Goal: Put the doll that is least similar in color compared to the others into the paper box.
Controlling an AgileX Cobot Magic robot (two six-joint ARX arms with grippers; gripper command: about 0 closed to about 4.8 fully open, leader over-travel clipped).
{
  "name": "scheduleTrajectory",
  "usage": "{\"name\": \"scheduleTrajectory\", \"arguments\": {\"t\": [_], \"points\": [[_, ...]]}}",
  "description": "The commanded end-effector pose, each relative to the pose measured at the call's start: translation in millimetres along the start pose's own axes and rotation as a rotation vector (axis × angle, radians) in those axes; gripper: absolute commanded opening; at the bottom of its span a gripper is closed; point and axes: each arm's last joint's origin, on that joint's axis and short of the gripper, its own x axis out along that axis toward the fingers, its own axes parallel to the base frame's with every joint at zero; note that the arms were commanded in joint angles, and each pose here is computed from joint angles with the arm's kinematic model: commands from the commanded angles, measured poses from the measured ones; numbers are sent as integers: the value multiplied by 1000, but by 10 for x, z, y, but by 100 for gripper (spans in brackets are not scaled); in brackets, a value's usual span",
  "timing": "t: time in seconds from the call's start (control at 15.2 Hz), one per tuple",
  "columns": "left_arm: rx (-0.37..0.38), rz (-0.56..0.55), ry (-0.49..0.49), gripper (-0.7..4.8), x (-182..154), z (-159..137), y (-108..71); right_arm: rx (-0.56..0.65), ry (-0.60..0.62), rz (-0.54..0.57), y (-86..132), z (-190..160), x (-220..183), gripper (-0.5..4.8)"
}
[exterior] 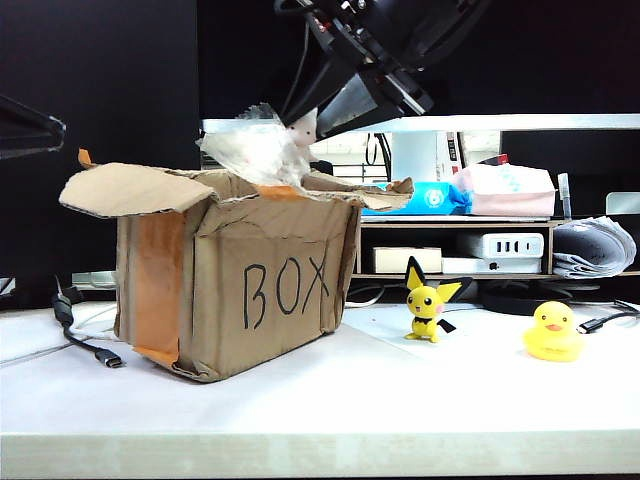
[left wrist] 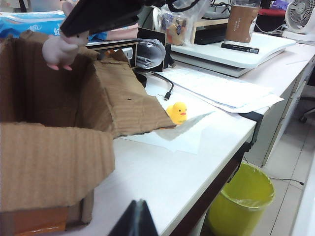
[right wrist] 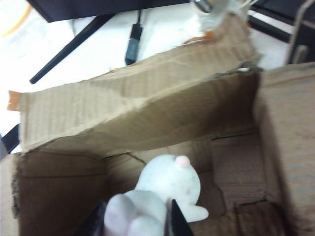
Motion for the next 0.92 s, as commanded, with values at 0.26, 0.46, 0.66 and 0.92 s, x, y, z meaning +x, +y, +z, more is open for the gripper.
{"name": "scheduleTrajectory", "arguments": {"t": [0.26,0.46,0.66,0.92], "points": [[1,0,-13,-5,-1,15,-1,-6,-1,7,21,15,-26,160],[1,0,-13,-5,-1,15,-1,-6,-2,8,21,16,-26,162],[1,0,-13,-5,-1,15,-1,-7,-4,8,23,19,-30,157],[1,0,-13,-5,-1,15,-1,-20,-11,7,26,27,-43,-7]]}}
